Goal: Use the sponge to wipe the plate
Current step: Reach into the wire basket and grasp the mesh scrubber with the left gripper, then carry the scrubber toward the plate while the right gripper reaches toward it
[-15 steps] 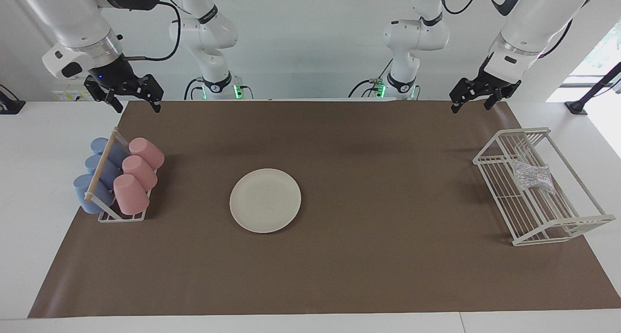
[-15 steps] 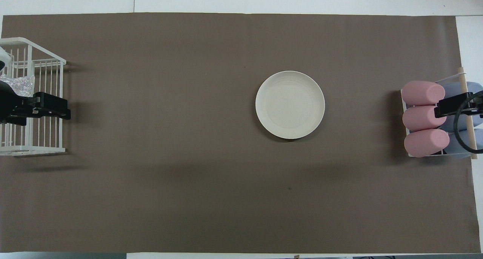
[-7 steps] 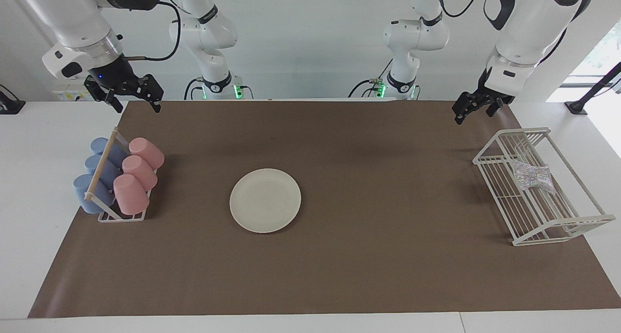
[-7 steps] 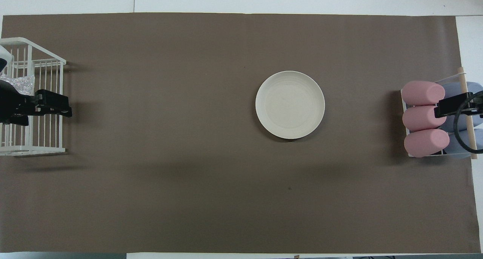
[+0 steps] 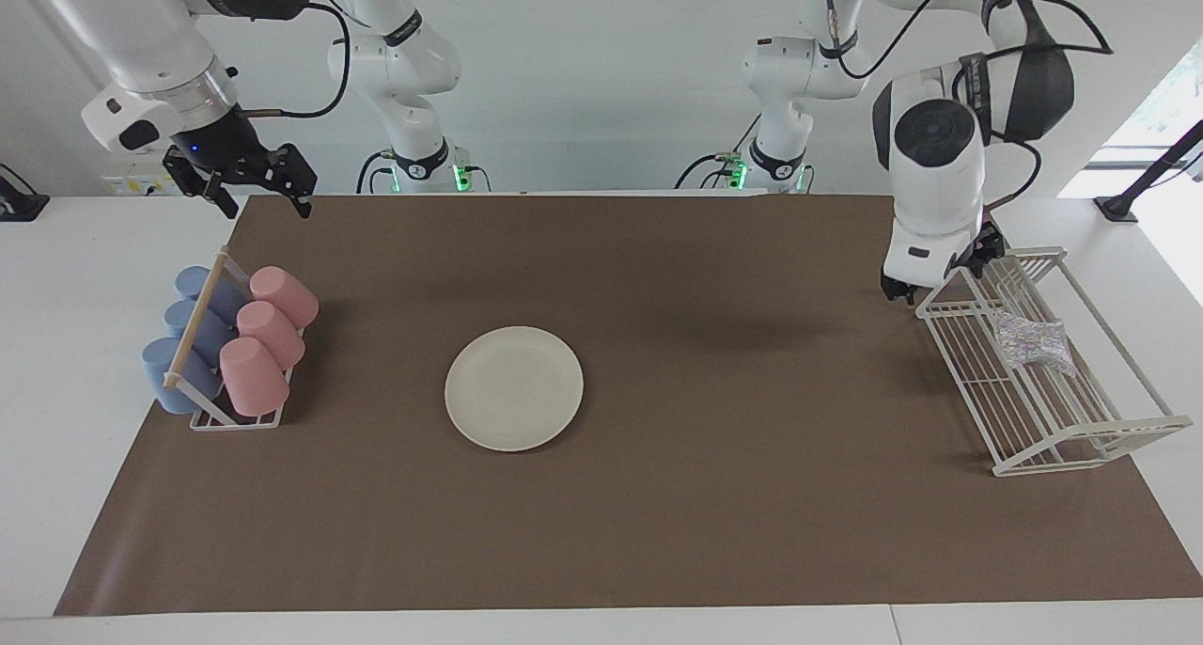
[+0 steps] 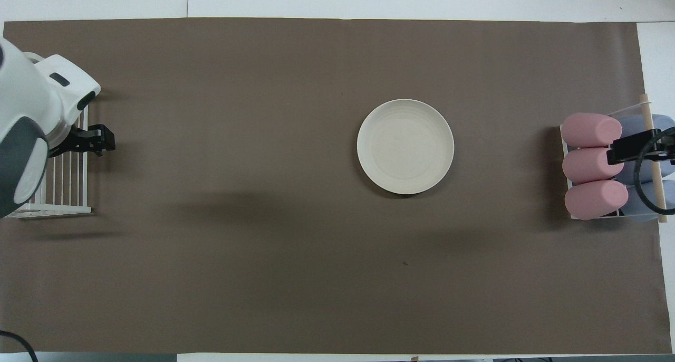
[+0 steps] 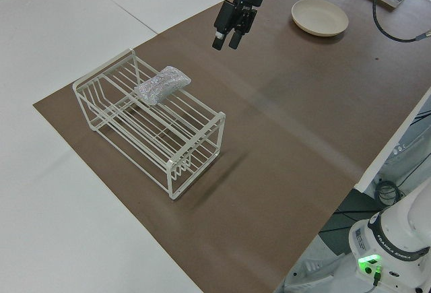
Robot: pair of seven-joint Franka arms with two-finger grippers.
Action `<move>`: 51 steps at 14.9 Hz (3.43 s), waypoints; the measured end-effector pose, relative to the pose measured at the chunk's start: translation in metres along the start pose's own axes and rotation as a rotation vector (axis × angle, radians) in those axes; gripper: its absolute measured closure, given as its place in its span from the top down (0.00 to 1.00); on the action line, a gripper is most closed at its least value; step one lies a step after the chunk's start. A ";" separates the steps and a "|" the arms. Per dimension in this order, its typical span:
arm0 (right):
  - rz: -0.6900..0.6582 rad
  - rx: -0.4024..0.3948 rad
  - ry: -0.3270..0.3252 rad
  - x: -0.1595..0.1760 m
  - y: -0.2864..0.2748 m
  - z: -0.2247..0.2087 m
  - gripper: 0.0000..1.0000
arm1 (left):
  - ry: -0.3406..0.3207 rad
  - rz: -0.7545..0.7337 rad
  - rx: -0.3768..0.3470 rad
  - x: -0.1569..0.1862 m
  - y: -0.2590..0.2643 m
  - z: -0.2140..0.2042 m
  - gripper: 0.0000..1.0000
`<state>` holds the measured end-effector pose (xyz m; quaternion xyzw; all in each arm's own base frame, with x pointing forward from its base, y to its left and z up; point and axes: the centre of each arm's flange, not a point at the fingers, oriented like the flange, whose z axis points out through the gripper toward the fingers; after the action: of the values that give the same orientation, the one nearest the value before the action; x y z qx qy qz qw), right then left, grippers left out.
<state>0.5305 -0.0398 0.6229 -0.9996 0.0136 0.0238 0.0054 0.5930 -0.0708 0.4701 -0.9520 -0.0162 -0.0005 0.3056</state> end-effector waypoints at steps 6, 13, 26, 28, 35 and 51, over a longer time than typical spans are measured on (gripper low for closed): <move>0.013 0.000 0.000 0.000 0.000 0.000 1.00 | 0.061 0.068 0.304 0.034 0.020 0.067 1.00; 0.066 0.000 -0.016 -0.002 -0.001 0.001 1.00 | 0.104 0.068 0.380 0.055 -0.006 0.095 0.96; 0.253 0.049 -0.020 -0.002 -0.017 0.000 1.00 | 0.118 0.075 0.372 0.056 -0.002 0.092 0.04; 0.328 0.087 -0.027 -0.002 -0.022 0.000 1.00 | 0.119 0.075 0.371 0.056 -0.001 0.092 0.04; 0.638 0.194 -0.083 -0.004 -0.055 -0.003 1.00 | -0.017 0.001 0.128 0.057 -0.030 -0.006 0.04; 0.970 0.231 -0.214 -0.019 -0.078 -0.004 1.00 | -0.375 -0.279 -1.355 -0.013 -0.048 -0.105 0.04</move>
<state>0.5136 0.0391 0.6288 -0.8631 0.4781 0.1243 0.1055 0.5793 -0.0935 0.5830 -0.9056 -0.1864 0.1141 -0.3636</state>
